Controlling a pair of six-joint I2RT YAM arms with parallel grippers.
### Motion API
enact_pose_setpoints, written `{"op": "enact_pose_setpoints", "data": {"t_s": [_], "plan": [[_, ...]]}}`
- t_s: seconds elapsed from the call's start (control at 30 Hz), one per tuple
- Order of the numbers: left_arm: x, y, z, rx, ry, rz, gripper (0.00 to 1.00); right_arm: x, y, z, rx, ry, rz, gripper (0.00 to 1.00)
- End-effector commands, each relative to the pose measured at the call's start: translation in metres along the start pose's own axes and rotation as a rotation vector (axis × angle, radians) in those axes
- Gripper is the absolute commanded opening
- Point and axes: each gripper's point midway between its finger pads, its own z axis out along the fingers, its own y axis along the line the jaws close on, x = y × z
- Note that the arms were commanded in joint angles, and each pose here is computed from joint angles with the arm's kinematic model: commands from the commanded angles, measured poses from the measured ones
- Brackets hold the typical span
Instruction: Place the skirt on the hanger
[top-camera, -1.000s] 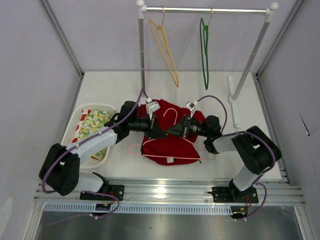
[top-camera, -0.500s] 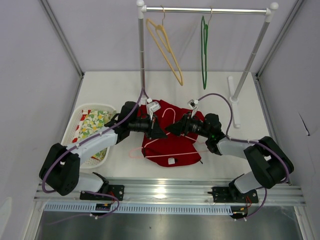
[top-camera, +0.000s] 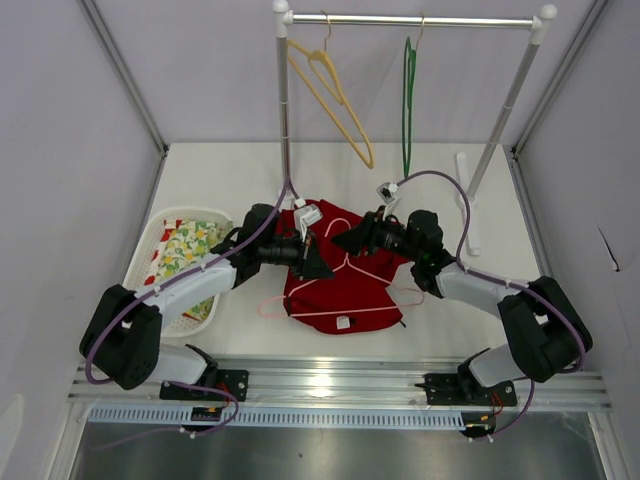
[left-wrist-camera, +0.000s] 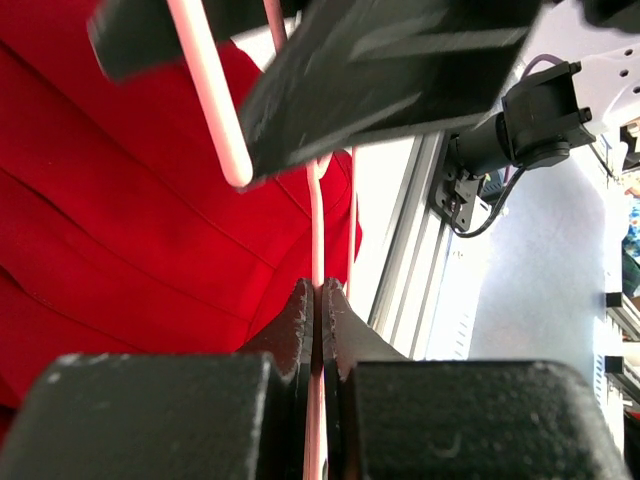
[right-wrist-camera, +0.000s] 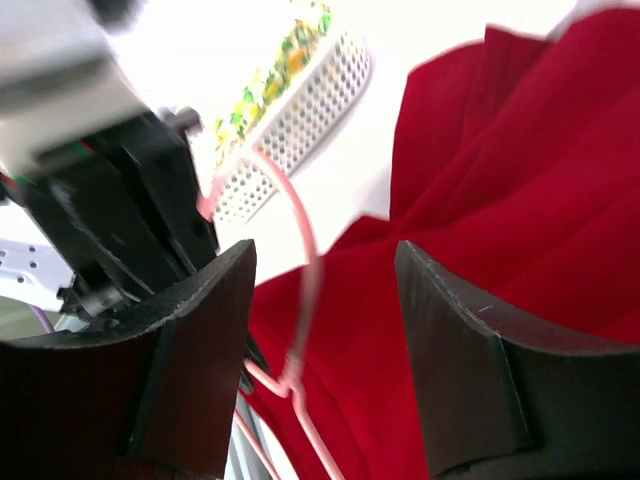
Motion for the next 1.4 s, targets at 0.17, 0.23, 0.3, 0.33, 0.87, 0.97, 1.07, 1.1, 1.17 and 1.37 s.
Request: {"op": "enact_pose_setpoints", "data": {"t_s": [0.17, 0.23, 0.3, 0.33, 0.87, 0.97, 1.07, 1.1, 1.17, 1.37], "plan": [[-0.002, -0.004, 0.003, 0.023, -0.004, 0.031, 0.00, -0.044, 0.017, 0.004, -0.009, -0.071, -0.108, 0.49], [-0.003, -0.004, 0.002, 0.025, -0.005, 0.031, 0.00, -0.042, 0.014, 0.004, 0.001, -0.062, -0.110, 0.33], [-0.003, -0.004, 0.003, 0.024, -0.006, 0.030, 0.00, -0.041, 0.014, 0.003, 0.002, -0.058, -0.109, 0.17], [-0.005, -0.005, 0.003, 0.025, -0.010, 0.034, 0.00, -0.041, 0.014, 0.003, 0.000, -0.055, -0.110, 0.12], [-0.025, -0.001, 0.009, -0.022, -0.088, 0.051, 0.51, -0.035, 0.018, 0.000, -0.031, -0.061, -0.089, 0.00], [-0.032, -0.001, 0.012, -0.036, -0.112, 0.069, 0.56, -0.034, 0.019, -0.002, -0.030, -0.067, -0.069, 0.00], [-0.033, 0.002, 0.019, -0.048, -0.128, 0.069, 0.57, -0.033, 0.019, -0.002, -0.028, -0.069, -0.055, 0.00], [-0.031, 0.004, 0.023, -0.049, -0.127, 0.064, 0.57, -0.033, 0.019, -0.002, -0.031, -0.068, -0.052, 0.00], [-0.035, 0.002, 0.027, -0.034, -0.159, 0.067, 0.58, -0.033, 0.020, -0.001, -0.039, -0.067, -0.044, 0.00], [-0.036, 0.006, 0.044, -0.008, -0.180, 0.040, 0.58, -0.034, 0.022, -0.002, -0.043, -0.072, -0.034, 0.00]]}}
